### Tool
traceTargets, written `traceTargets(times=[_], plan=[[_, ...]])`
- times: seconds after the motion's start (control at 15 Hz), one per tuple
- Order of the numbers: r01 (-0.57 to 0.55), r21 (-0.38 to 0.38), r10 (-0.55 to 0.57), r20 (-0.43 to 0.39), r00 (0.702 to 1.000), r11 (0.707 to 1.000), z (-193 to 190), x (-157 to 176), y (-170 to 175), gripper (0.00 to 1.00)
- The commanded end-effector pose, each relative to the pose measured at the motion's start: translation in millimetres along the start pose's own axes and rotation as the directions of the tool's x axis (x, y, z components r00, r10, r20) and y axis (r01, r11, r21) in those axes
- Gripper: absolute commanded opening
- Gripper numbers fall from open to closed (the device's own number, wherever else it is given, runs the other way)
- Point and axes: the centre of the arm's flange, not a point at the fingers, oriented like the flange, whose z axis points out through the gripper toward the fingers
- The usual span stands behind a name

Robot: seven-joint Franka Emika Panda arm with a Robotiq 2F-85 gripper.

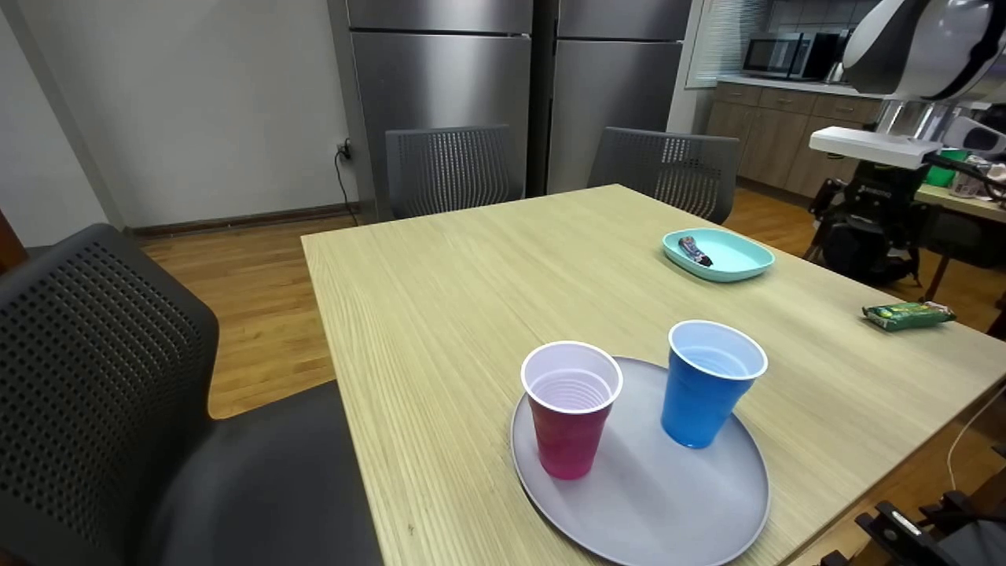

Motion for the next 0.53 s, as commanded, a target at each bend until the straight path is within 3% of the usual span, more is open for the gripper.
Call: traceTargets(times=[0.0, 0.47], plan=[[0.000, 0.000, 0.000, 0.000, 1.000, 1.000, -0.1, 0.1, -0.1, 1.00], [-0.023, -0.001, 0.023, -0.012, 1.000, 1.000, 1.0, 12.5, 0.5, 1.00]])
